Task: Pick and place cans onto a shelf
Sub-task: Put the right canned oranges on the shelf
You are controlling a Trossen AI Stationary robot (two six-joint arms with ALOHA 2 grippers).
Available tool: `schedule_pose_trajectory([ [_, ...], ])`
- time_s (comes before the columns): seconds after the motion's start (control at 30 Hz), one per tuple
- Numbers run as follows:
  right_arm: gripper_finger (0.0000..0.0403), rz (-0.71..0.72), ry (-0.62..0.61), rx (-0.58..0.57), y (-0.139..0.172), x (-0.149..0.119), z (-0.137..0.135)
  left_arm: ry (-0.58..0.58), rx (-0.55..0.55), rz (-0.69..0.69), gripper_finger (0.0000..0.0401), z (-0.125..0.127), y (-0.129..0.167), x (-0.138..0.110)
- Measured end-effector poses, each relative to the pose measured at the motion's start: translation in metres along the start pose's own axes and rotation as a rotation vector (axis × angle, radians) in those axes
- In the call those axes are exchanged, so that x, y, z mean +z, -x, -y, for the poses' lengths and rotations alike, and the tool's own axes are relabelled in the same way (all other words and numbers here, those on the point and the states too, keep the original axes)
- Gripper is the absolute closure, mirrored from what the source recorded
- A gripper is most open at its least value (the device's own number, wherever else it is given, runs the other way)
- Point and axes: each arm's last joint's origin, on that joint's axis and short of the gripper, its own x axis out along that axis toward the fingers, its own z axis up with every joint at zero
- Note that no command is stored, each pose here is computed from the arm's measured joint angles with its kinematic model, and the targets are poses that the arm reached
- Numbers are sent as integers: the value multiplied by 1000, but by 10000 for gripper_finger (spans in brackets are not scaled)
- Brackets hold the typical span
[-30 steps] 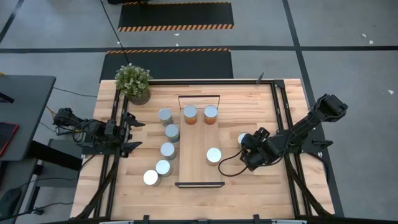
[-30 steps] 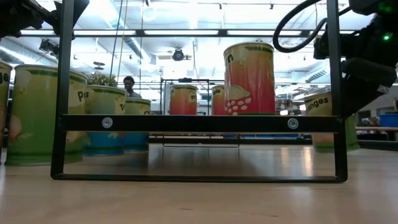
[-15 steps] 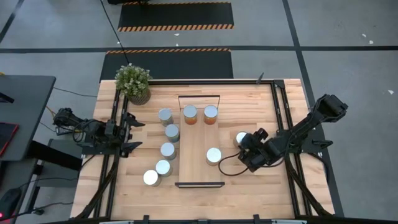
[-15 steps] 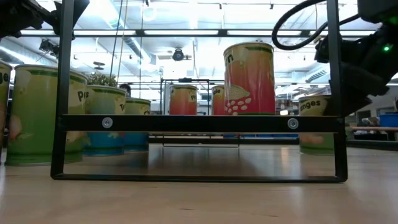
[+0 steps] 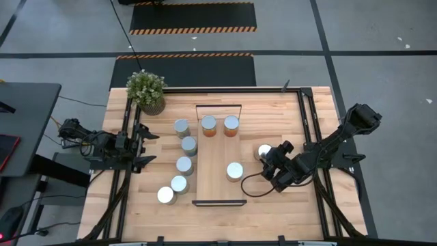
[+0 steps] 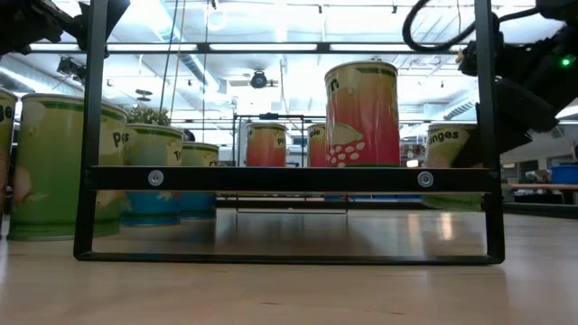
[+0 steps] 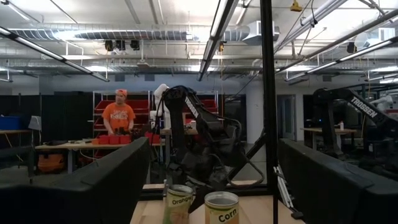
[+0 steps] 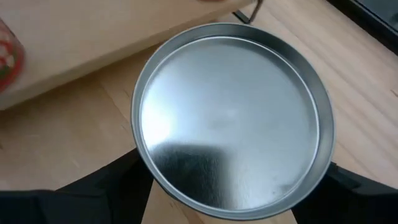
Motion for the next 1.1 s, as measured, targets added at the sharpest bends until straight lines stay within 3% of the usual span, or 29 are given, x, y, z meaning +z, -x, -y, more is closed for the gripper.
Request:
schedule_pose_trajectory([
  [0.4, 91, 83, 103, 36, 19, 66, -14, 0, 0, 0, 44, 0, 0, 0],
  [0.57, 90, 60, 142, 107, 21, 94, -17, -1, 0, 0, 44, 0, 0, 0],
  [0.93, 88, 8, 227, 280, -14, 136, 0, 0, 0, 0, 44, 0, 0, 0],
  [1.1, 88, 13, 187, 341, -29, 150, 12, -1, 0, 0, 44, 0, 0, 0],
])
